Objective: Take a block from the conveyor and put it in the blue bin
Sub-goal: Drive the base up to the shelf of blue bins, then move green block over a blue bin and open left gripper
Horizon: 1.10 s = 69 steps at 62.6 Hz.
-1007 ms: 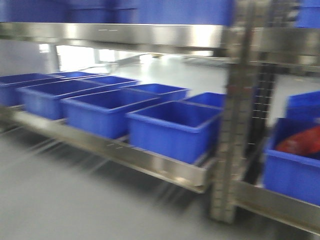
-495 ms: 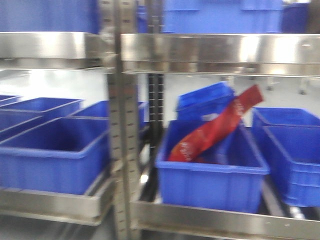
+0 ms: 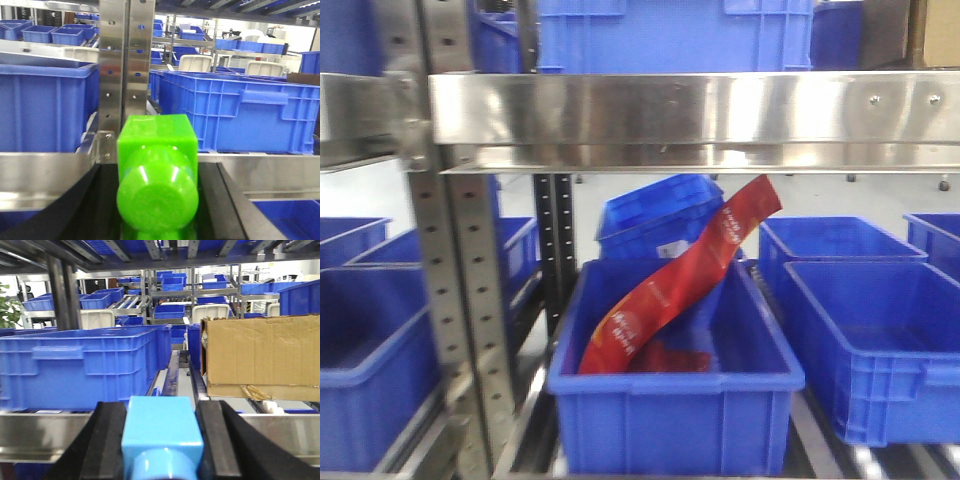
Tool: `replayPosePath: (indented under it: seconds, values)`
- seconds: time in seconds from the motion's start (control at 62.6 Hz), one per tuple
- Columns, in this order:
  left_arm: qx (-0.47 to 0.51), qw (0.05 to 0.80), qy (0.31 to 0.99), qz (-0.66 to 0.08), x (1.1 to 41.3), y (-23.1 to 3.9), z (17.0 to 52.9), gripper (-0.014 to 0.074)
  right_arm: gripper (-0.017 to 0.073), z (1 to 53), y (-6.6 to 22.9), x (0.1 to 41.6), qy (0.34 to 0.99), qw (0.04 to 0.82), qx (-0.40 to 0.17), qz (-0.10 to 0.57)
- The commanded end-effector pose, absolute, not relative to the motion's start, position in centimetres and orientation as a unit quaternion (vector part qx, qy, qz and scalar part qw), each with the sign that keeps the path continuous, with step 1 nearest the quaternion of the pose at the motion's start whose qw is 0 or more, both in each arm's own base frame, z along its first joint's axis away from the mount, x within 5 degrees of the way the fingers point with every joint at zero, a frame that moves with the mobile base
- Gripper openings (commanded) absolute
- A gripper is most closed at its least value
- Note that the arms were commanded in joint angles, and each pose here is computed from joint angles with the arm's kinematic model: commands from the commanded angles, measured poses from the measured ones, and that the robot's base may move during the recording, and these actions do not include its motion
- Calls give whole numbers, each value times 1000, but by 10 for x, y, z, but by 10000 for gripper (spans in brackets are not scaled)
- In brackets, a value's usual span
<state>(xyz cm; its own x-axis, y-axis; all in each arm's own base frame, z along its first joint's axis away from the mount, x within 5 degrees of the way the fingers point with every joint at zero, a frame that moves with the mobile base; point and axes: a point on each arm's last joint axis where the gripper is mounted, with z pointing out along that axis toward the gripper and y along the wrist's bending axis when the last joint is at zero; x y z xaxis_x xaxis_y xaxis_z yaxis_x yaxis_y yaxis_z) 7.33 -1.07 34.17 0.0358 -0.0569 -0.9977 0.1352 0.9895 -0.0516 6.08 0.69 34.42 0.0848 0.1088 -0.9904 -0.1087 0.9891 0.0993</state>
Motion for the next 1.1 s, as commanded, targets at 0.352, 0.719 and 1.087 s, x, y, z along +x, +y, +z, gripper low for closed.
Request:
replayPosePath:
  seconds: [0.352, 0.719, 1.087]
  values:
    - [24, 731, 679, -72, 72, -10, 347, -111, -162, 345, 6, 60, 666, 743, -2, 69]
    - [24, 731, 679, -72, 72, -10, 347, -111, -162, 345, 6, 60, 666, 743, -2, 69]
    - [24, 731, 679, -72, 72, -10, 347, -111, -162, 345, 6, 60, 666, 743, -2, 69]
